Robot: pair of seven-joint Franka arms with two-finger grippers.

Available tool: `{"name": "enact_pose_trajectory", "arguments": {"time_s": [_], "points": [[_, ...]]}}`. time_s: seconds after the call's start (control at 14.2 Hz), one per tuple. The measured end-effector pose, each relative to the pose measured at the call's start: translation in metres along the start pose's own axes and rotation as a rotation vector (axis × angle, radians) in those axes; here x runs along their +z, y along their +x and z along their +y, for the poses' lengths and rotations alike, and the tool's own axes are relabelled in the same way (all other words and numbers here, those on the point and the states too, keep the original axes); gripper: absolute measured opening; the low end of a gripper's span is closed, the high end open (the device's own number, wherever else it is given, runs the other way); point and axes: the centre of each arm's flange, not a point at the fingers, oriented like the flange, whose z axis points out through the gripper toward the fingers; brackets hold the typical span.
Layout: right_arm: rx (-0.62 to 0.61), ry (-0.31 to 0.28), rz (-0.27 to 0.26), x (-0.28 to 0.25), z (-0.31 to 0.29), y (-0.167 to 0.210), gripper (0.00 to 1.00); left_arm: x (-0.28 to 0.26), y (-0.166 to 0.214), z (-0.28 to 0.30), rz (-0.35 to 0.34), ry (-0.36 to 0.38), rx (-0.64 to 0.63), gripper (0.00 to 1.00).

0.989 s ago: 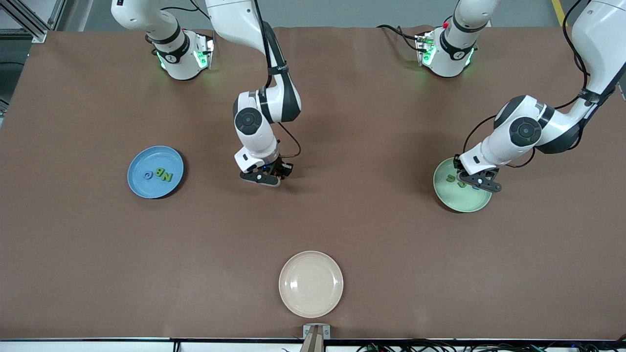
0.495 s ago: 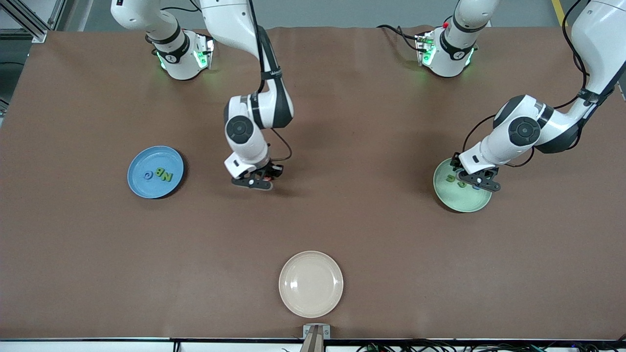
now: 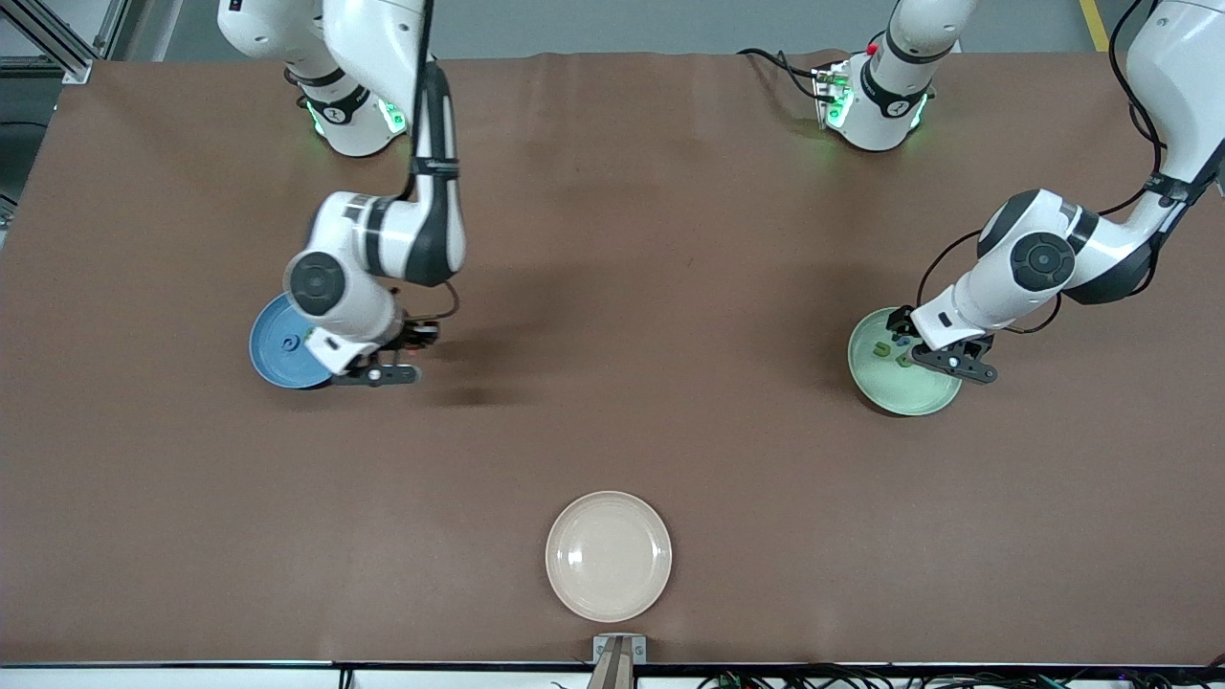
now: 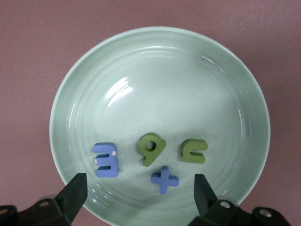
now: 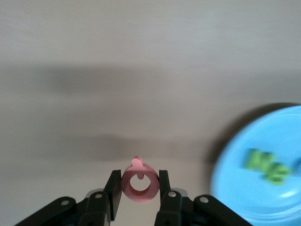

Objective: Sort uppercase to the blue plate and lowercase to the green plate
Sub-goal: 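Place the pink o on the blue plate with the right gripper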

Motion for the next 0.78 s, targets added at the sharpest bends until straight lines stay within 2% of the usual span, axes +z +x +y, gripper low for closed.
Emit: {"name": "enact_pose_trajectory", "arguments": {"time_s": [0.21, 0.49, 0.57, 0.78], "points": [[-0.059, -0.001, -0.021, 0.004, 0.07, -0.025, 0.36, -0.006, 0.006, -0.007, 0.016, 0.007, -0.011, 1.0], [-0.042, 0.006, -0.055, 0.016, 0.099, -0.046, 0.37, -0.016, 0.014, -0.017, 0.04, 0.016, -0.027, 1.0], [-0.036, 0.009, -0.061, 0.018, 0.101, -0.048, 0.41, -0.017, 0.015, -0.018, 0.042, 0.013, -0.034, 1.0], [-0.024, 0.014, -0.066, 0.018, 0.106, -0.051, 0.69, -0.034, 0.027, -0.02, 0.034, -0.054, -0.078, 1.0]]}}
